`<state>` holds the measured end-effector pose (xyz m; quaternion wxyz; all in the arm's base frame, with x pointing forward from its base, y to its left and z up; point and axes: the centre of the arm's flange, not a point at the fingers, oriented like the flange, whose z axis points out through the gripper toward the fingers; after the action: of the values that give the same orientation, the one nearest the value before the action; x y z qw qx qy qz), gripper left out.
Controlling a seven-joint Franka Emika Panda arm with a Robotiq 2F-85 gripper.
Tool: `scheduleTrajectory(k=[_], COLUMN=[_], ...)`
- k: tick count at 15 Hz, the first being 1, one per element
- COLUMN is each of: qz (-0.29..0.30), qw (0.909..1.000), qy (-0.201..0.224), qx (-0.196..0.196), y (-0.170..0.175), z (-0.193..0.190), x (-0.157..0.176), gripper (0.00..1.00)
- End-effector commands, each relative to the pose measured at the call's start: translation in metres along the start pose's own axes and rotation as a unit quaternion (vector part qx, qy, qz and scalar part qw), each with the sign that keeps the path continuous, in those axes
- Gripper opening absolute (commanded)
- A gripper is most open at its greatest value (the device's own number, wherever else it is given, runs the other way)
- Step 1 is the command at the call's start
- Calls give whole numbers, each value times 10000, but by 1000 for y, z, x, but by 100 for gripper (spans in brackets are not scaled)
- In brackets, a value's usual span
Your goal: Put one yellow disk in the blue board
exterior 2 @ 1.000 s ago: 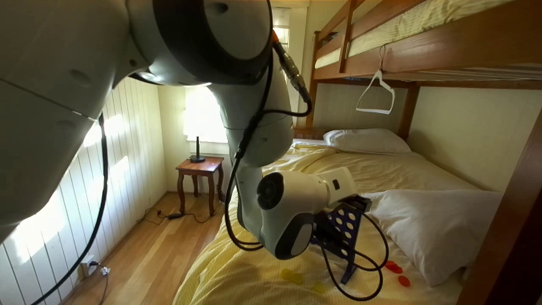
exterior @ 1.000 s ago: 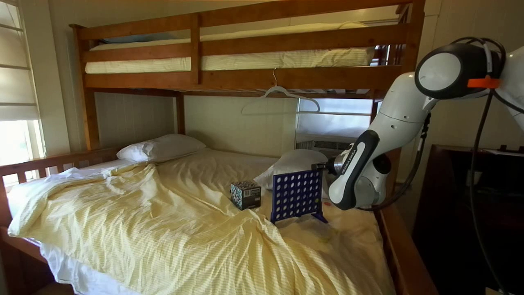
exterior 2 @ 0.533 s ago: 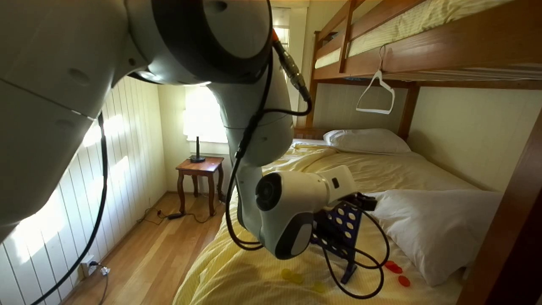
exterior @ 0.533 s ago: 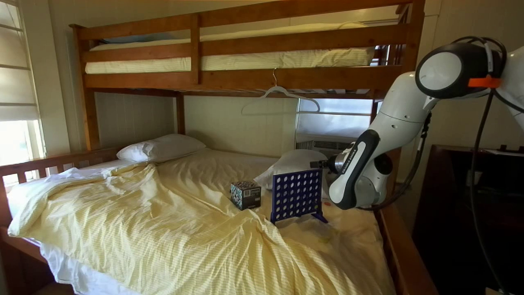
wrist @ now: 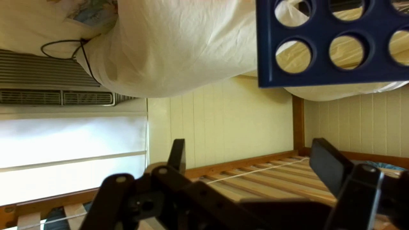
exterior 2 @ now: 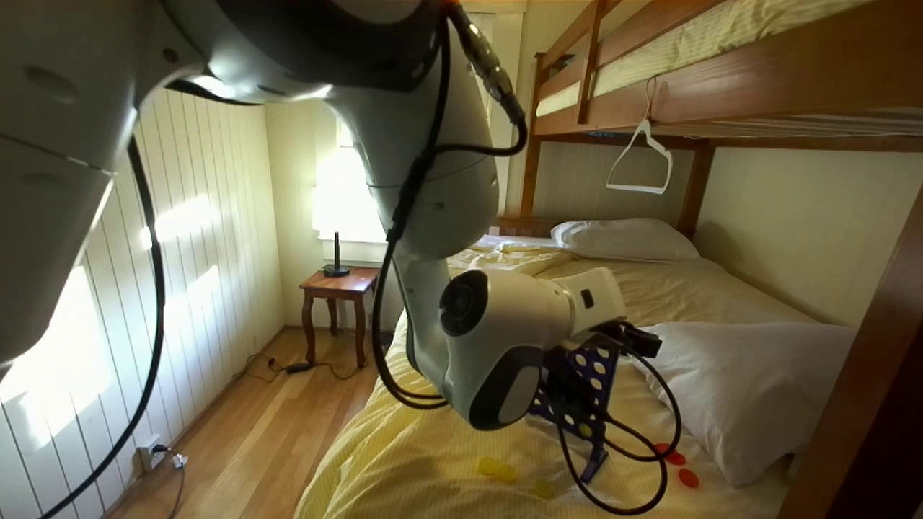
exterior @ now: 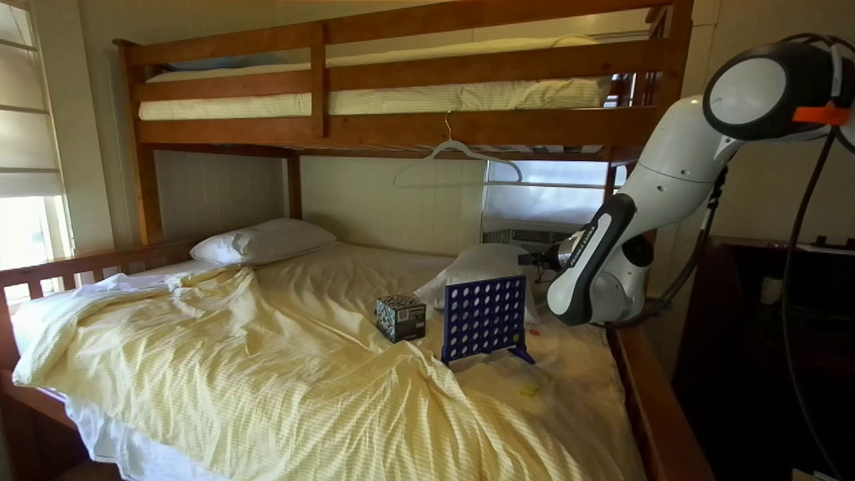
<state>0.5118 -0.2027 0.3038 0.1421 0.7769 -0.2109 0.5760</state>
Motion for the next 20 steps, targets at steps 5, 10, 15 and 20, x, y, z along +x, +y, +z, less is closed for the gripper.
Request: scheduleTrajectory(k=[5,10,15,20], qz=[-115,-503,-775,-805], qw=[9937,9836,9702,9682], qy=[-1106,-1727,-2271,-2337], qx=[-112,96,339,381], y=[18,14,7,10], z=[-39,-47,-47,-35], x=[35,39,40,29], gripper=[100,100,100,100])
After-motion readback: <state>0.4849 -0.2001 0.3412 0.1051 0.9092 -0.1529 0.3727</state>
